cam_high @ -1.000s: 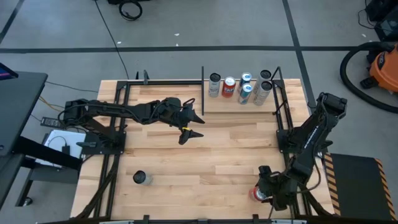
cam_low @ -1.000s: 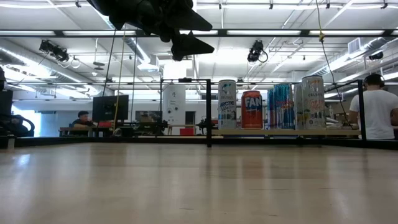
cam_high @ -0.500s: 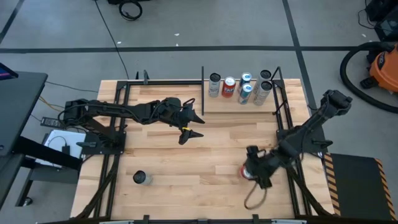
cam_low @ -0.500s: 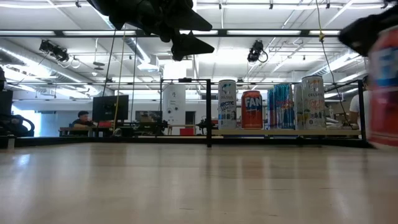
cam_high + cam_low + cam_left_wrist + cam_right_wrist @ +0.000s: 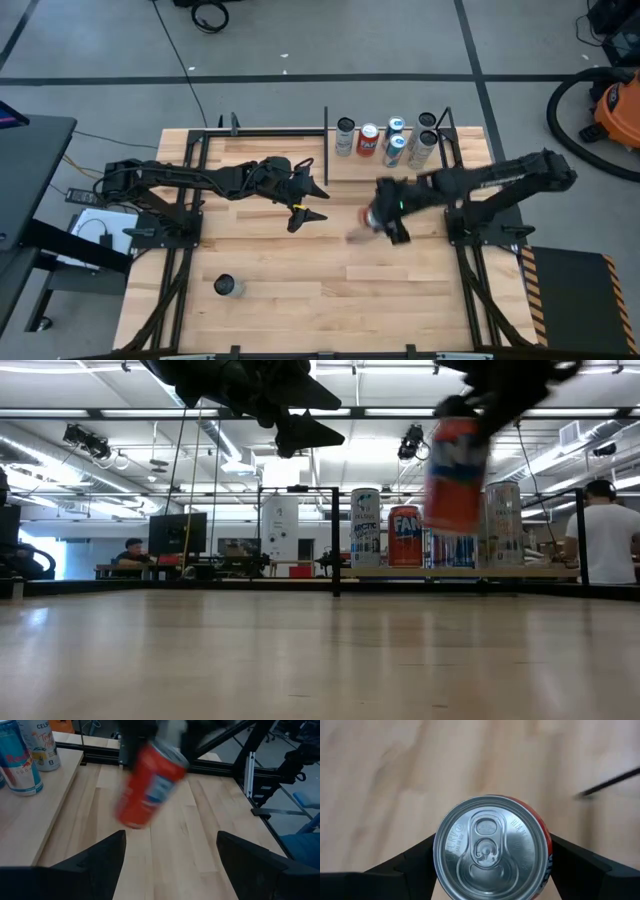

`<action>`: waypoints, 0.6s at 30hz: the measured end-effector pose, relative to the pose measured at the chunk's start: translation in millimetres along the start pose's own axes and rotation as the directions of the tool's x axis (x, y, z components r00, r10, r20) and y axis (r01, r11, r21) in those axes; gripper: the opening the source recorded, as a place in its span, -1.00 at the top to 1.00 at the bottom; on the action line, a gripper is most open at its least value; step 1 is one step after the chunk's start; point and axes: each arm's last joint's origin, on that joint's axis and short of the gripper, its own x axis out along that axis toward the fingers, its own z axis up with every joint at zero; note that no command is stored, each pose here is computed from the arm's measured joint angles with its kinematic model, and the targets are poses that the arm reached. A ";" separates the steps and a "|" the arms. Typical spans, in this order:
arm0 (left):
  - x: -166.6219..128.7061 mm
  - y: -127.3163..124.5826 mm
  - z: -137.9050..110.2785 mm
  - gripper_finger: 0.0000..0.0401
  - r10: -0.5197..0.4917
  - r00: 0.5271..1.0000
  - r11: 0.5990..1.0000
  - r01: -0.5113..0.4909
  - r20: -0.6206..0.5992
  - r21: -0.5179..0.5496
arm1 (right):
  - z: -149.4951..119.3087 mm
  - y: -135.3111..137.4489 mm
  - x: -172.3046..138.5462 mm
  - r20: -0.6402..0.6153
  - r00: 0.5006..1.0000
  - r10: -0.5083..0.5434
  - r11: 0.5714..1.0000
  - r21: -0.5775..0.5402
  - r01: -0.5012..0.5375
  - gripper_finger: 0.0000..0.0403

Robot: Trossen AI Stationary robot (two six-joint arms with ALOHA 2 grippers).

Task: Place canned beverage on shelf
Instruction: Put the red soda can on the shelf aligned with the other red soda can

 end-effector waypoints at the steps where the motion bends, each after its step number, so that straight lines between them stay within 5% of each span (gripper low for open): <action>1: 0.0 0.0 0.0 -0.56 0.000 1.000 1.000 0.000 0.000 -0.005 | 5.3 -10.4 -6.2 0.017 1.000 -0.017 1.000 0.001 0.017 -0.59; 10: 0.0 0.1 -1.5 -0.56 0.001 1.000 0.999 -0.002 -0.015 -0.054 | 24.9 -93.7 -52.3 0.095 0.993 -0.070 0.997 0.044 0.066 -0.60; 18: -0.1 0.2 -2.4 -0.56 0.001 1.000 0.998 -0.003 -0.024 -0.058 | 1.7 -150.7 -32.6 0.044 0.999 0.012 0.994 0.112 -0.017 -0.60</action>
